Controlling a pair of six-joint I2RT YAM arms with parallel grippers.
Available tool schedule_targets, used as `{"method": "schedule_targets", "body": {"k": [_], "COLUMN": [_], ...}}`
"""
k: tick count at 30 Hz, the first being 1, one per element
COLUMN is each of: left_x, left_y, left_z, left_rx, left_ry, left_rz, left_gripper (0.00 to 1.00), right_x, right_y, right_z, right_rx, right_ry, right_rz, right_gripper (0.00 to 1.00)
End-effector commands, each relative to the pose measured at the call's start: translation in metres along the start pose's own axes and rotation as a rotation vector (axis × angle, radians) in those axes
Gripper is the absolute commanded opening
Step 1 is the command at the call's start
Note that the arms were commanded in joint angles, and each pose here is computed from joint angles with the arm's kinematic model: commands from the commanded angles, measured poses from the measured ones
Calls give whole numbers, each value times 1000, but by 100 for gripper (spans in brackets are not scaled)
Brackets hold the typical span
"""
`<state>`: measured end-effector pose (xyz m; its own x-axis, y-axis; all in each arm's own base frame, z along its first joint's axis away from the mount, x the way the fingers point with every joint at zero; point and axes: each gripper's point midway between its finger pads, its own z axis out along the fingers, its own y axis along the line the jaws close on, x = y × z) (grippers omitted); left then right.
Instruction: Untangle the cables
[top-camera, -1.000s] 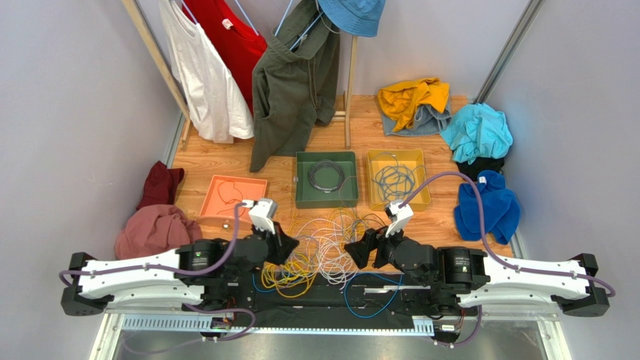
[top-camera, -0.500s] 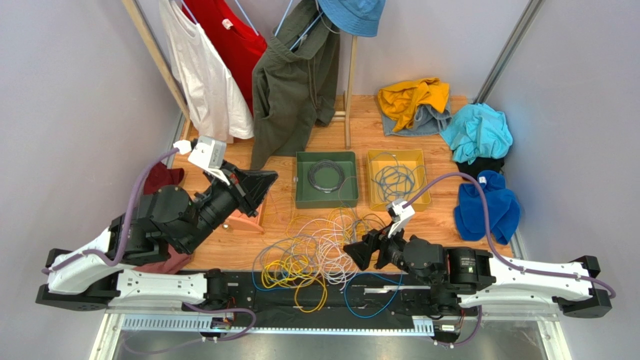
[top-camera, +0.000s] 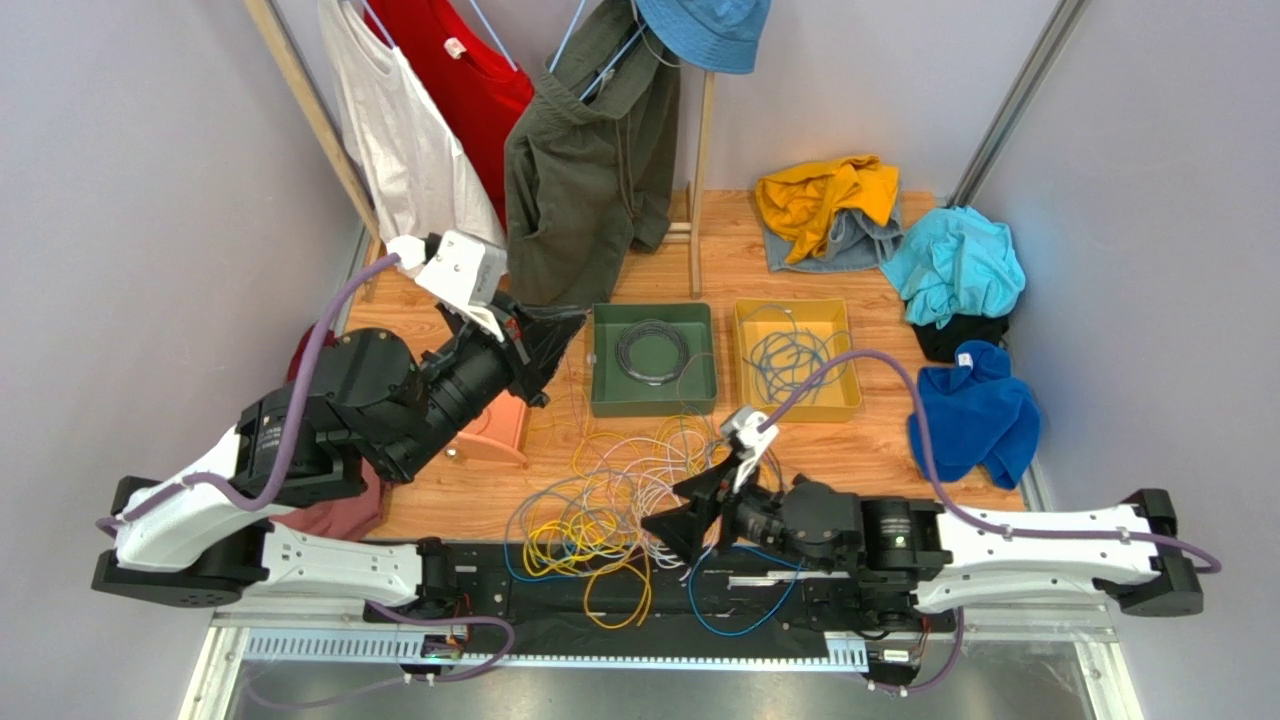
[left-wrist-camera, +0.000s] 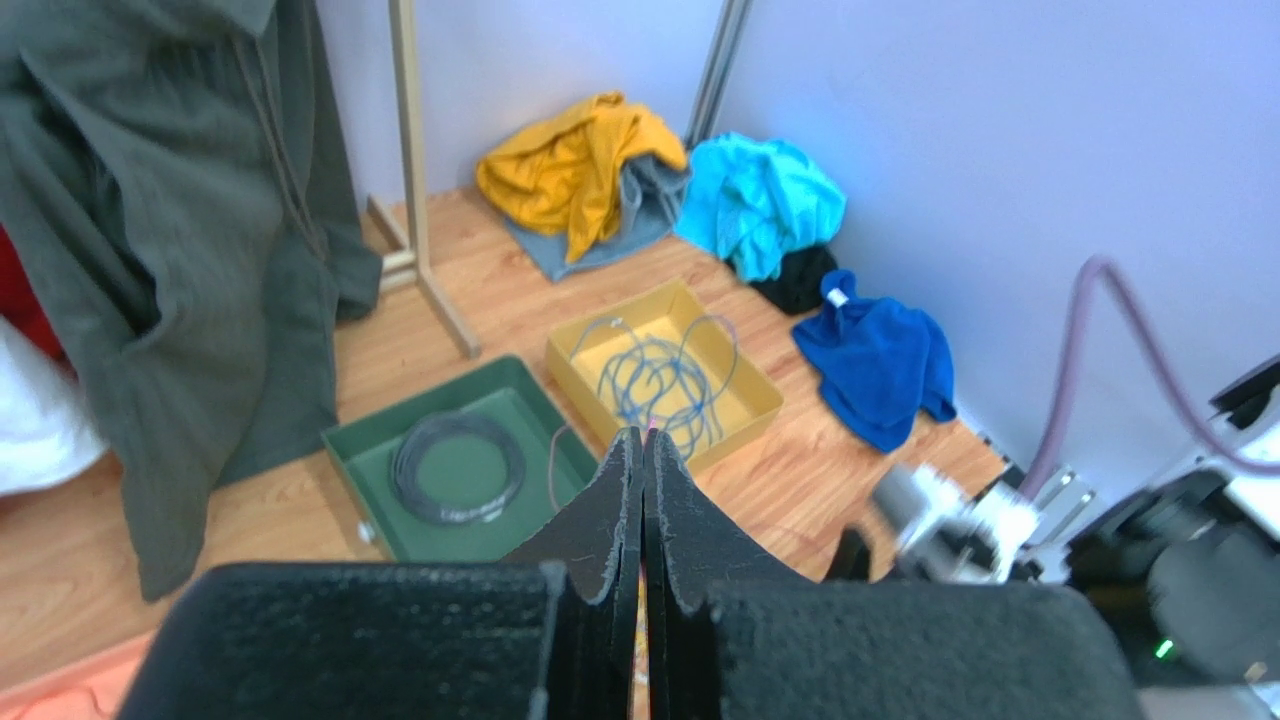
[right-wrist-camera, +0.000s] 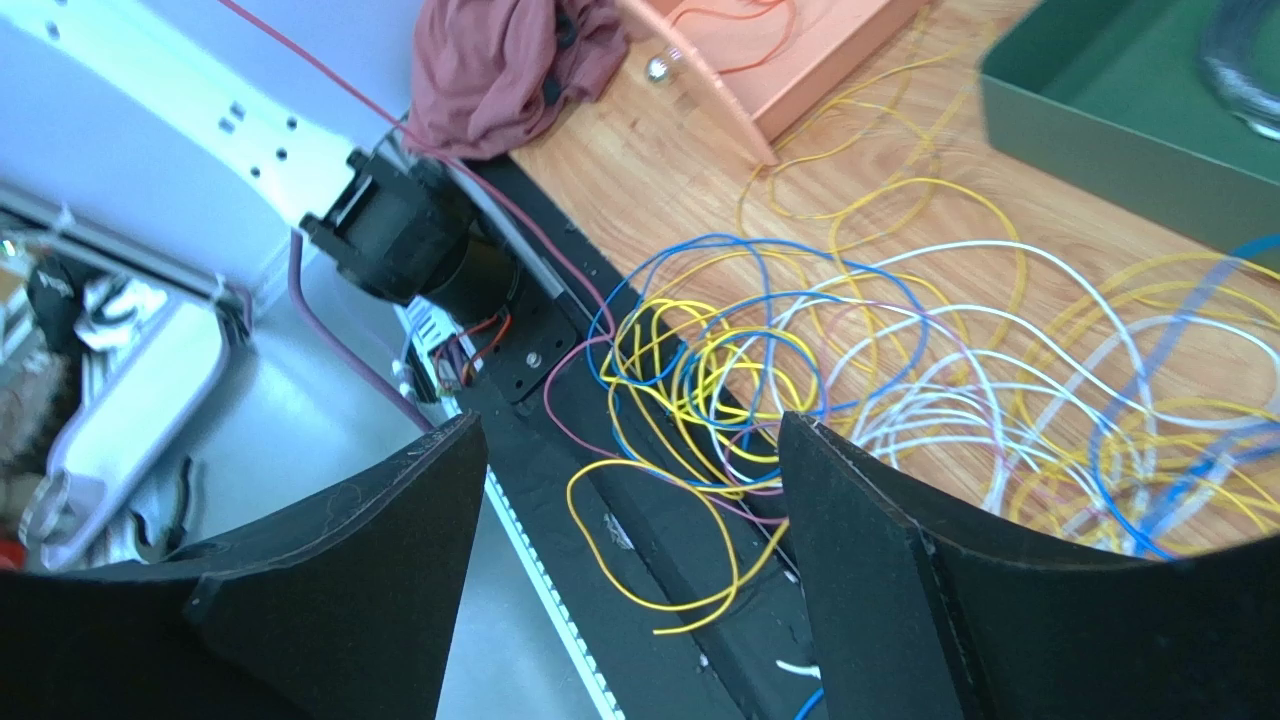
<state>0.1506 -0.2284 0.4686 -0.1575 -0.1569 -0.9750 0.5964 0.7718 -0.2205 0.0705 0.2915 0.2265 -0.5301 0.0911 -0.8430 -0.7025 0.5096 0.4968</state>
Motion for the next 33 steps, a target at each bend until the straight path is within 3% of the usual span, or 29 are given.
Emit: {"method": "schedule_targets", "body": {"k": [1, 9, 19, 21, 22, 24, 25, 26, 33], "left_x": [-26, -39, -44, -46, -46, -46, -45, -39, 17], "left_y": [-8, -18, -18, -18, -18, -17, -15, -13, 31], "left_z": [0, 1, -3, -4, -4, -5, -5, -3, -12], "left_rx": [29, 62, 74, 74, 76, 73, 68, 55, -87], "left_ry": [-34, -36, -38, -41, -42, -40, -38, -28, -12], "left_rz": [36, 34, 23, 24, 24, 26, 25, 34, -4], "left_gripper": [0, 0, 0, 0, 0, 0, 0, 0, 0], "right_x": [-12, -20, -9, -1, 0, 1, -1, -2, -83], "right_y": [37, 38, 0, 0, 0, 3, 6, 6, 22], "right_z": [20, 53, 83, 88, 89, 88, 87, 83, 18], "right_rx": [-108, -65, 144, 135, 130, 117, 107, 112, 122], "right_ry": [-53, -174, -197, -179, -175, -167, -164, -154, -222], "right_rz": [-39, -50, -71, -61, -58, -47, -45, -50, -89], "right_gripper": [76, 77, 75, 66, 48, 29, 11, 3, 0]}}
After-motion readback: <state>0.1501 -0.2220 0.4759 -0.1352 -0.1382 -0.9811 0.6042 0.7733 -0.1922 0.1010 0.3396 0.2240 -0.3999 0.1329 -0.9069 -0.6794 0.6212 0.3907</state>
